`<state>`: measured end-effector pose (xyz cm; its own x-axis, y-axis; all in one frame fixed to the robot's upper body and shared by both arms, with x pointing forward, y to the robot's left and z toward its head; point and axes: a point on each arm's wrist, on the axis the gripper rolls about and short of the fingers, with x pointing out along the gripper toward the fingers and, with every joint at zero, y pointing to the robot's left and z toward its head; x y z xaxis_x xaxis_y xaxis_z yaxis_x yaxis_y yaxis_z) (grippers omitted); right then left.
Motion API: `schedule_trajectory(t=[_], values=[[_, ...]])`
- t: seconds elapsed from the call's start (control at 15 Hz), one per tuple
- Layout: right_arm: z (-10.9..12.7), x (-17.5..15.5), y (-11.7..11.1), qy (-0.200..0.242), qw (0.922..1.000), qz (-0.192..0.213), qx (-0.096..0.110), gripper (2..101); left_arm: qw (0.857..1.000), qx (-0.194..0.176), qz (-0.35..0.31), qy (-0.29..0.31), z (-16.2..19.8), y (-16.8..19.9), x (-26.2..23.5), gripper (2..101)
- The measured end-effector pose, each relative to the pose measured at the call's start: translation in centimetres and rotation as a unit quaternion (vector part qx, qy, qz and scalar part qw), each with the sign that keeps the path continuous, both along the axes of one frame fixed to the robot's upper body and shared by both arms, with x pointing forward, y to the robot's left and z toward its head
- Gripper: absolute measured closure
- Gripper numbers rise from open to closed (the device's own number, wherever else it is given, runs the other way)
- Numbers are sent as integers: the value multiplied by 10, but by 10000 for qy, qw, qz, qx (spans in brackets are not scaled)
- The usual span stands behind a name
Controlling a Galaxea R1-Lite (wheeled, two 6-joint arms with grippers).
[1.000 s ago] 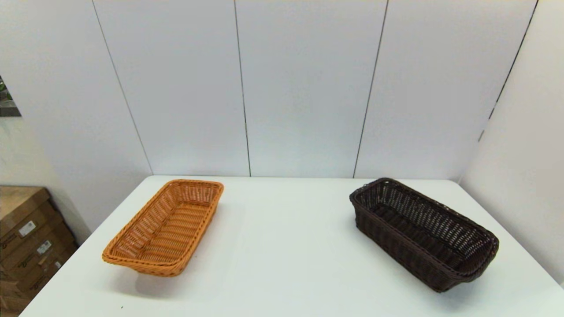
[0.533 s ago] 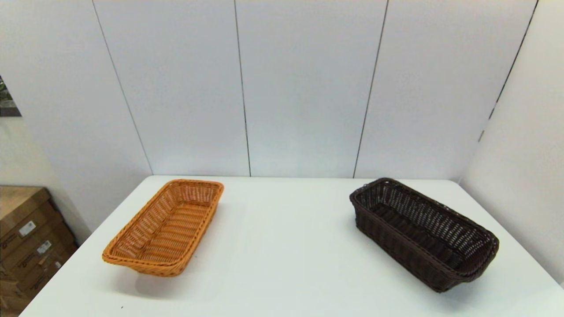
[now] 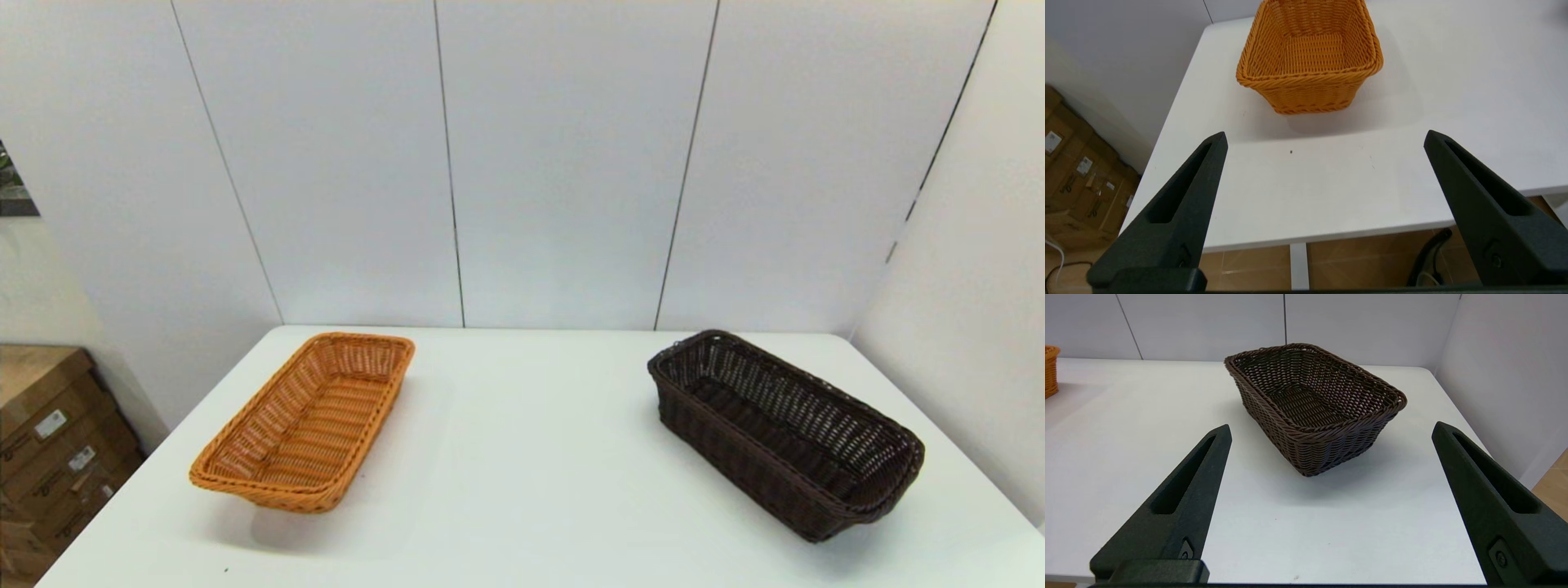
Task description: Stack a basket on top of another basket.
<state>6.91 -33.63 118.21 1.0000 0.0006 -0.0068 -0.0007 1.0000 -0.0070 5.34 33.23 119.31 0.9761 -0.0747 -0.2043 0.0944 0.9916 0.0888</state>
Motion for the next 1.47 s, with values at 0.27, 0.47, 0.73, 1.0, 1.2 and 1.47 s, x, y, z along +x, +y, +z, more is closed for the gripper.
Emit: schedule_trajectory(t=[0.27,0.47,0.73,1.0,1.2,1.47], values=[[0,0,0,0,10000,0,0,49,9990,-2,2,458,24,0,8,54],[0,0,0,0,10000,0,-3,49,9936,-29,63,1131,48,0,31,54],[0,0,0,0,10000,0,-3,50,9798,-394,270,1940,92,0,83,54],[0,0,0,-2,10000,0,-1,50,9558,-1104,695,2637,119,-1,158,54],[0,0,0,0,10000,2,-1,49,9212,-1886,1301,3146,116,-1,212,54],[0,0,0,0,10000,2,-1,50,8632,-2964,2223,3431,100,-1,248,54]])
